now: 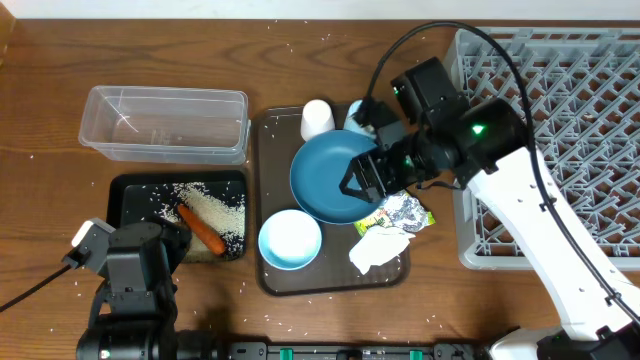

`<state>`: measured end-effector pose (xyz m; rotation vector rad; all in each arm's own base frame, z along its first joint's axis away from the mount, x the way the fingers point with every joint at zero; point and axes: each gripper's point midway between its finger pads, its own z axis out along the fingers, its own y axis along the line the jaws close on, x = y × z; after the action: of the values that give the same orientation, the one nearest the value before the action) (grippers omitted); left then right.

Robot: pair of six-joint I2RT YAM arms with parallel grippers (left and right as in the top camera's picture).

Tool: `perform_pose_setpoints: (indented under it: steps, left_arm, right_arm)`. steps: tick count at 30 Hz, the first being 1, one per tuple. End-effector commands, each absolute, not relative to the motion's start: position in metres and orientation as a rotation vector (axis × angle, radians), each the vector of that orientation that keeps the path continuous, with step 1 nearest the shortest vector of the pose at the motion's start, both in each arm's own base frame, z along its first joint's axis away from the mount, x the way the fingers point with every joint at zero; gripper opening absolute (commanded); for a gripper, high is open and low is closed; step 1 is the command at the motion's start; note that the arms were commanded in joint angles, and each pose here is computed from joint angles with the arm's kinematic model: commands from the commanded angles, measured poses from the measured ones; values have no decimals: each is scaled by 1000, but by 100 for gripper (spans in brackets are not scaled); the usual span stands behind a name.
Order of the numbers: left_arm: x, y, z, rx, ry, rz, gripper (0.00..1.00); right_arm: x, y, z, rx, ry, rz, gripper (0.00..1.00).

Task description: Sort waste into correct bins and load items into the dishwasher rack

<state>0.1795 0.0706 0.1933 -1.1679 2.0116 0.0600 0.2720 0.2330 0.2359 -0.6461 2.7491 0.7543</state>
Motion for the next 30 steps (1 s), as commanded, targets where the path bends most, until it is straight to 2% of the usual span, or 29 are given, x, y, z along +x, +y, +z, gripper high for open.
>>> perform_pose_setpoints:
  steps: [1, 8, 12, 22, 26, 30]
  left_arm:
    - [178, 75, 195, -1174, 1999, 85, 98]
    - [178, 75, 195, -1174, 1999, 86, 98]
    - [178, 75, 195, -1174, 1999, 85, 98]
    - [180, 74, 196, -1178, 1986, 73, 98]
    - [191, 32, 188, -1175, 2081, -249, 98]
    - [190, -48, 191, -1009, 2280, -778, 98]
  right_arm:
    - [299, 196, 233, -405, 2783, 581, 99]
    - [344, 101, 228, 78, 2778, 373, 99]
    - [356, 43, 227, 279, 2751, 246, 99]
    - [358, 9, 227, 429, 2725, 259, 99]
    - [358, 9, 227, 428, 2725, 260, 99]
    - [358, 9, 227, 428, 2725, 260, 99]
